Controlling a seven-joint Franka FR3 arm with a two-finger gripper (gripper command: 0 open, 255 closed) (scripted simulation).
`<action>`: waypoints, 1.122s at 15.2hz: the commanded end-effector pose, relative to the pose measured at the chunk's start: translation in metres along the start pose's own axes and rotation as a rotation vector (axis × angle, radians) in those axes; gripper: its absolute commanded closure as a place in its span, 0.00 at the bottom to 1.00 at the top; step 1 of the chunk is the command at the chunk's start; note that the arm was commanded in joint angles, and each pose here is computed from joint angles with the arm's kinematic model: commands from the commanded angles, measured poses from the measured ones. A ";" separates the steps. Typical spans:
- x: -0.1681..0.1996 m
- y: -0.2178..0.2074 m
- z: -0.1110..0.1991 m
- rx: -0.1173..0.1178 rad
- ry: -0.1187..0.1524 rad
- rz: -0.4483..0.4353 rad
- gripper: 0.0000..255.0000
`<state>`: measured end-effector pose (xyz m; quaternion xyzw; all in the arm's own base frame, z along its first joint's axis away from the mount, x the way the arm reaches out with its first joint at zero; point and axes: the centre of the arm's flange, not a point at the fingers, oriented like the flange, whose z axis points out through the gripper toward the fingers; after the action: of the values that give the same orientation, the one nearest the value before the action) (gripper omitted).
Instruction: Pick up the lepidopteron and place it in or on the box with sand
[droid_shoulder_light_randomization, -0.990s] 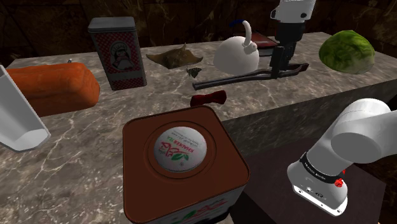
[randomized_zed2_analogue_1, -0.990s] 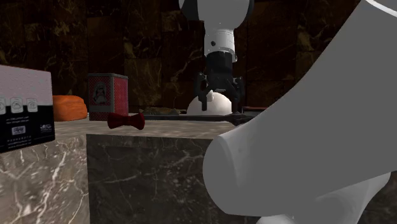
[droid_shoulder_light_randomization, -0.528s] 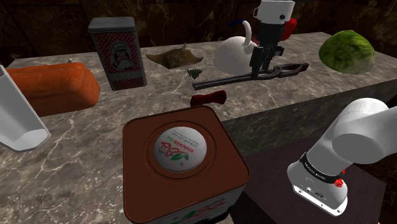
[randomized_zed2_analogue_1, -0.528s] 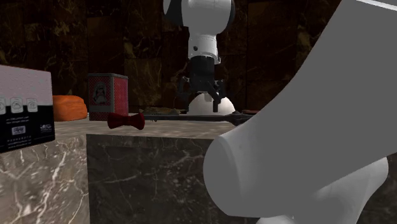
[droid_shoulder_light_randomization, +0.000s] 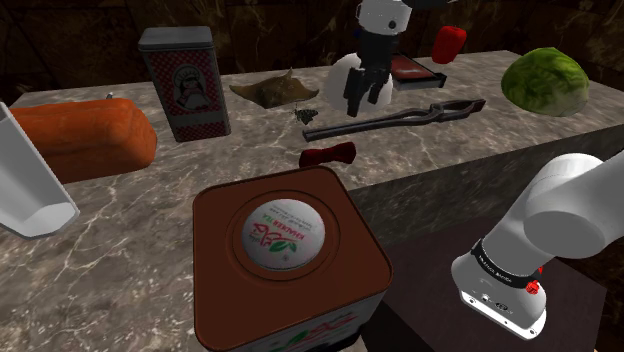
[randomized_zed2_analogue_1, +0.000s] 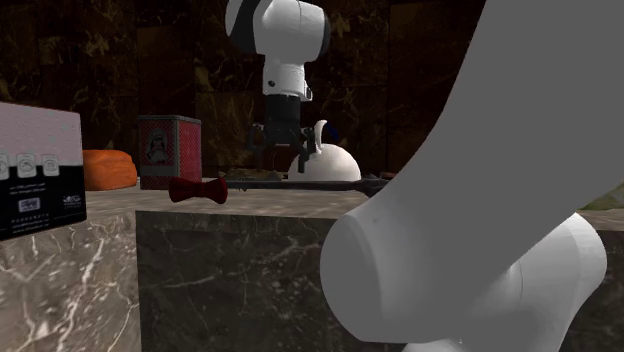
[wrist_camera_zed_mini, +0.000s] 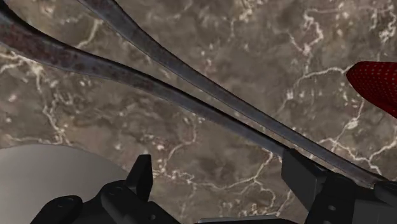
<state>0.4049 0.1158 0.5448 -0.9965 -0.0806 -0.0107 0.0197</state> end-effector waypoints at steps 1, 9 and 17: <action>0.019 -0.016 0.000 -0.001 0.028 -0.008 0.00; 0.091 -0.074 -0.007 -0.013 0.142 -0.038 0.00; 0.104 -0.080 0.029 -0.014 0.154 -0.041 0.00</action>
<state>0.4944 0.2115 0.5270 -0.9910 -0.0993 -0.0883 0.0185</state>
